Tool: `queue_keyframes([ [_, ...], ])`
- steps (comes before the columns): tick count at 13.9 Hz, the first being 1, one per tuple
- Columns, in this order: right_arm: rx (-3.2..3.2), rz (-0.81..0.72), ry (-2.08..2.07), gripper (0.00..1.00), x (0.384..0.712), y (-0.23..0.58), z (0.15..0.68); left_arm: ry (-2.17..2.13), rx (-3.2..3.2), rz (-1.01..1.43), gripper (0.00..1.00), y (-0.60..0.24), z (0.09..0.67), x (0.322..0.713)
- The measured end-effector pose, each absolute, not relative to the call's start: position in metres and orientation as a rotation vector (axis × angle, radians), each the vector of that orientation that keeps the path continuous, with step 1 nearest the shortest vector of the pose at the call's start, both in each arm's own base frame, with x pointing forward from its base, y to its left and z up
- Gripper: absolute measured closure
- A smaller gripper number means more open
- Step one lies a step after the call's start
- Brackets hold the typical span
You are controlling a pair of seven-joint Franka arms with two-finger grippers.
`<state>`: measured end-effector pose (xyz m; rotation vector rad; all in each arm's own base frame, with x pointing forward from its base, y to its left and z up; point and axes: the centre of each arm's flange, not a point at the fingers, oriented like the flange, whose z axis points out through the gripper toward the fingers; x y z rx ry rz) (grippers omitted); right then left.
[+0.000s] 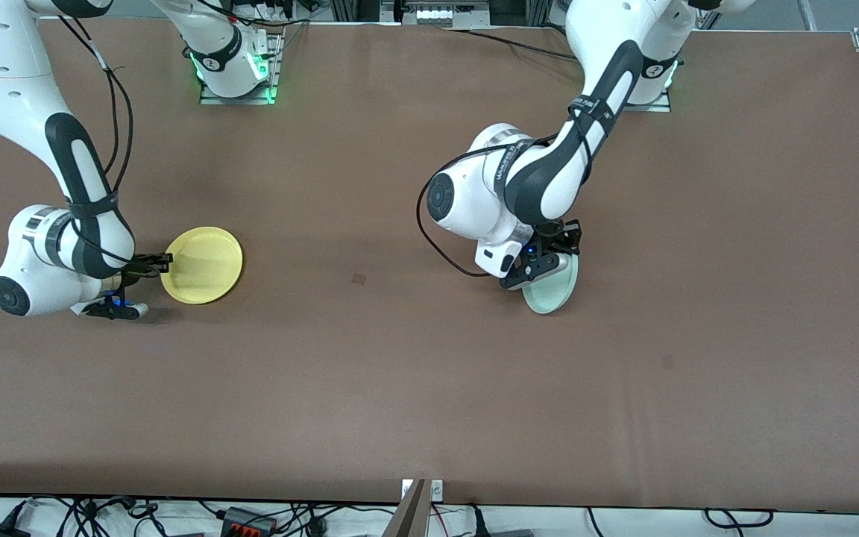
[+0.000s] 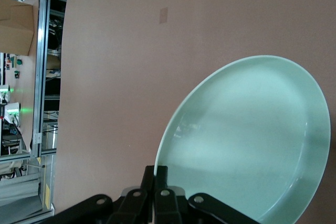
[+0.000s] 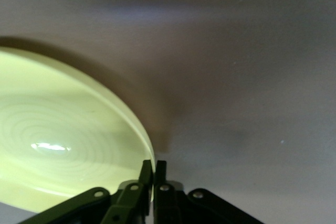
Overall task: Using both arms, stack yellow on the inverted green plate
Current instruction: 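Lift and flip the green plate upside down, lowering it mid-table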
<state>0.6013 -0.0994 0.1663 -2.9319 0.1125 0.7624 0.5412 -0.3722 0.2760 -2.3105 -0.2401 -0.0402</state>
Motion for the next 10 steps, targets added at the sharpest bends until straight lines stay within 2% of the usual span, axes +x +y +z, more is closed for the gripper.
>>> queue_keyframes([
  [4, -2.921, 0.74, 0.002, 0.97, 0.61, -0.097, 0.179, -0.318, -2.256, -0.078, 0.97, -0.381, 0.262, 0.53],
  [7, -2.869, 0.762, -0.031, 0.97, 0.625, -0.094, 0.232, -0.339, -2.227, -0.102, 0.97, -0.387, 0.258, 0.522],
  [10, -2.79, 0.714, -0.056, 0.97, 0.64, -0.078, 0.283, -0.322, -2.23, -0.12, 0.95, -0.397, 0.26, 0.515],
])
